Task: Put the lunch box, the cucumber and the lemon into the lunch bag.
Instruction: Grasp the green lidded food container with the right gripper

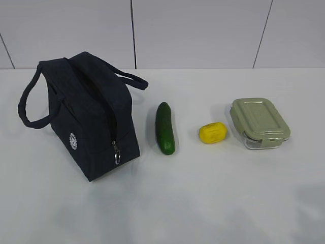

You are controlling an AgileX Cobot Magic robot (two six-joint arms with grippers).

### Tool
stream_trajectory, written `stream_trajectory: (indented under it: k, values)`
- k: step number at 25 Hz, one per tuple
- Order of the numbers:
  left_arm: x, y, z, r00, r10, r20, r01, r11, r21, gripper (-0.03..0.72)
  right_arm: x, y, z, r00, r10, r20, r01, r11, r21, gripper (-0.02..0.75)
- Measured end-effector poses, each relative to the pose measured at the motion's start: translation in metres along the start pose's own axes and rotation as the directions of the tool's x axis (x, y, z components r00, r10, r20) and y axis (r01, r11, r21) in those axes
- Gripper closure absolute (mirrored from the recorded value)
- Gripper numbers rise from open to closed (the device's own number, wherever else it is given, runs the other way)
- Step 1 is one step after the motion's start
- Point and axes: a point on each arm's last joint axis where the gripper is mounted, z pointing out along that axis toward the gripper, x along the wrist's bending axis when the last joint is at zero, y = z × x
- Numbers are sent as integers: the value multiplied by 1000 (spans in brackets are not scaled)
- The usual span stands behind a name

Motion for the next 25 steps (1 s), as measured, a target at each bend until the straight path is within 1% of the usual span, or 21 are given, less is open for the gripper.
stream_trajectory:
  k: [25]
  values:
    - [0,0,0,1000,0,0,0,1000,0,447,0,0,0,1000,0,0,0,1000,2,158]
